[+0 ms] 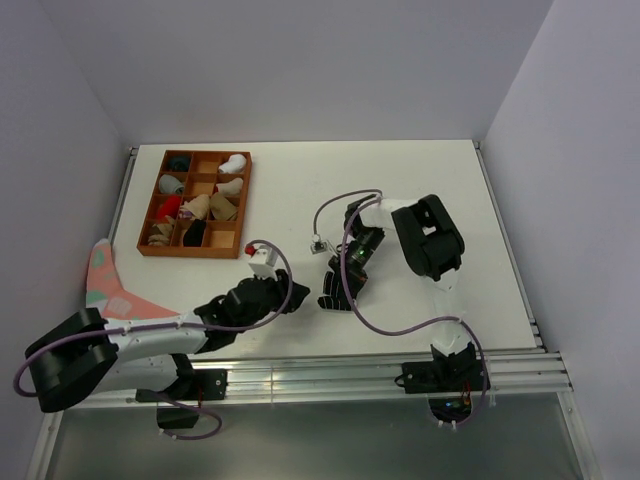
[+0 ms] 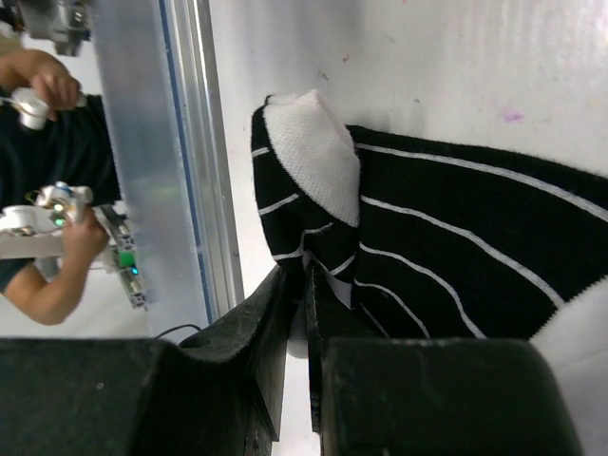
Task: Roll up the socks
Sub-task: Roll the sock at the center of the board.
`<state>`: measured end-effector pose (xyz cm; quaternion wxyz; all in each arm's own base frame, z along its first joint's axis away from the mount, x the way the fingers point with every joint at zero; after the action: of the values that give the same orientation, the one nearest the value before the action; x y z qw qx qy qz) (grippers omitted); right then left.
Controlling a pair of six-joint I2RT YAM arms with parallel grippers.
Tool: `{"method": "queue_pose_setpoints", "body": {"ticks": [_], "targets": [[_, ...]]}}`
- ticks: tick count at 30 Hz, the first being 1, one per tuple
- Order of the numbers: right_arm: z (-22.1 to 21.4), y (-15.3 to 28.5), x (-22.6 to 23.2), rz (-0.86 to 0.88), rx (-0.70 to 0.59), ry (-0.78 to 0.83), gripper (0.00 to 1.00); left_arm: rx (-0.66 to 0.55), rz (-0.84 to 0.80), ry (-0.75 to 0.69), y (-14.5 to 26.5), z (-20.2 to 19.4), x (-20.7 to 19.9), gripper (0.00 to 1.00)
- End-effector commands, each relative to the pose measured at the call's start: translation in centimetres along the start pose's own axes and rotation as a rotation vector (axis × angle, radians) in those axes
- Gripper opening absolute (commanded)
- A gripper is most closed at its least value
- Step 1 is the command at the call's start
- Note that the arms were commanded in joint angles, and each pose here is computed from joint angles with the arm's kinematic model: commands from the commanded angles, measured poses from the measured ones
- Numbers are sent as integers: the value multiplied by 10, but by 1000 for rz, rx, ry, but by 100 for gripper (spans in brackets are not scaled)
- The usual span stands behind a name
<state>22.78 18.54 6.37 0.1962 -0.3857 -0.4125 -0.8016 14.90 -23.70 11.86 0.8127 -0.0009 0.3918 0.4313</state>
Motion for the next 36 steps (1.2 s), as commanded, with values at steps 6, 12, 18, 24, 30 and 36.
{"method": "queue_pose_setpoints", "body": {"ticks": [6, 12, 18, 24, 30, 36], "targets": [[-9, 9, 12, 73, -24, -66, 16, 2, -201, -225, -33, 9, -41, 42], [-11, 11, 10, 73, -24, -76, 16, 112, -287, -303, -49, -7, -48, 47], [-13, 10, 8, 80, -21, -81, 16, 187, -320, -321, -61, -19, -47, 48], [-15, 11, 9, 81, -20, -86, 16, 202, -323, -301, -66, -25, -39, 47], [-17, 12, 7, 81, -18, -91, 16, 197, -302, -299, -69, -28, -32, 47], [-21, 12, 8, 79, -7, -92, 16, 198, -272, -304, -74, -31, -26, 46]]}}
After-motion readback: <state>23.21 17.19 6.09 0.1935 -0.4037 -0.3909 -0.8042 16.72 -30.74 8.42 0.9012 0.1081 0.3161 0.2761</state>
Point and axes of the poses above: each gripper's point midway between its finger pads, its own y axis back along the fingers, its own x axis along the line the jaws close on, z = x × y, the point moved 7 cm from there along y, back along the fingers, and after that the axes turned 4 degrees about y, right-handed, at the moved point
